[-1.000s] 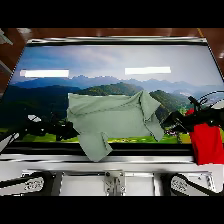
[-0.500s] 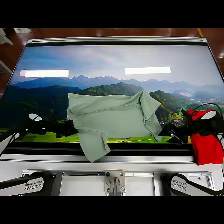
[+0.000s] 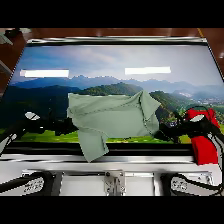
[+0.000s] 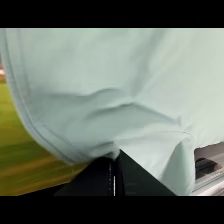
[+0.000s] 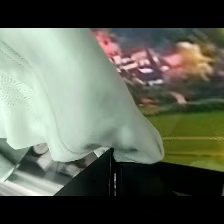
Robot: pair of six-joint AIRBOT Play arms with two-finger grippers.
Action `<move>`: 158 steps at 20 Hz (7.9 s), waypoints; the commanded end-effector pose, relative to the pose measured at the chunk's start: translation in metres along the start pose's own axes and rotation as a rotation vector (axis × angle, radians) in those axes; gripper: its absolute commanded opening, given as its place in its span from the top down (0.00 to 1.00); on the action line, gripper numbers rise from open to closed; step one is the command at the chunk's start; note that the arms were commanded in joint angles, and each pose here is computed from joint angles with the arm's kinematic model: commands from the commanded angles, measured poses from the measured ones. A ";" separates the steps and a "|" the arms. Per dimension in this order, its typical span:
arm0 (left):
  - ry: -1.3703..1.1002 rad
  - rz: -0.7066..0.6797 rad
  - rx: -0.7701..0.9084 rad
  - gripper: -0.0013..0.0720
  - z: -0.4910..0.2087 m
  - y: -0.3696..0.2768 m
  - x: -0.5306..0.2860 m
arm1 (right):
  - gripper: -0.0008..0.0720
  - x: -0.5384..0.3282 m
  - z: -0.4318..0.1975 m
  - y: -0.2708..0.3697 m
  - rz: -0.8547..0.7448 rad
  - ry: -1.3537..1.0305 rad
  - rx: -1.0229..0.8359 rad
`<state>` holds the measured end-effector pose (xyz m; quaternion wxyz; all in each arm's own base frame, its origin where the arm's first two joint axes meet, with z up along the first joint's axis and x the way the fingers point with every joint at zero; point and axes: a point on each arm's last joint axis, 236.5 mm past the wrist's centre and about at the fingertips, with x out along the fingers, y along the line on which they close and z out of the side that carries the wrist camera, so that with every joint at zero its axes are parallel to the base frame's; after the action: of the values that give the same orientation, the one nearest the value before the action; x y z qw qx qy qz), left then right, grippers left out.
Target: Fold the shirts.
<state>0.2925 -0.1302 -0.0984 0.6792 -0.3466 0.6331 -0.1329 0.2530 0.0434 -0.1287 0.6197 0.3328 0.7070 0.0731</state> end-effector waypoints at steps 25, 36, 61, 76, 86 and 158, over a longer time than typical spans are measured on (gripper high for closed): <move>-1.293 0.079 0.862 0.94 -0.141 -0.289 -0.518 | 0.91 -0.490 -0.184 0.223 -0.288 -1.543 -0.670; -0.629 0.272 0.461 0.94 0.011 -0.131 -0.293 | 0.91 -0.272 0.000 0.093 -0.358 -0.502 -0.339; -0.808 0.112 0.120 0.94 0.293 -0.048 -0.073 | 0.91 -0.108 0.304 0.148 -0.088 -1.034 -0.249; 0.210 0.401 0.227 0.94 0.106 0.017 -0.053 | 0.91 -0.050 0.142 0.063 -0.346 -0.195 -0.257; 0.185 0.362 0.151 0.20 0.085 0.017 -0.110 | 0.13 -0.151 0.122 0.061 -0.531 -0.218 -0.422; -0.188 -0.041 0.067 0.94 0.155 -0.037 -0.077 | 0.91 -0.080 0.183 0.084 -0.137 -0.466 -0.252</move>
<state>0.4118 -0.0615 0.0003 0.7568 -0.3221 0.5520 -0.1373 0.4467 0.0015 -0.0436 0.8093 0.2132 0.5455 0.0445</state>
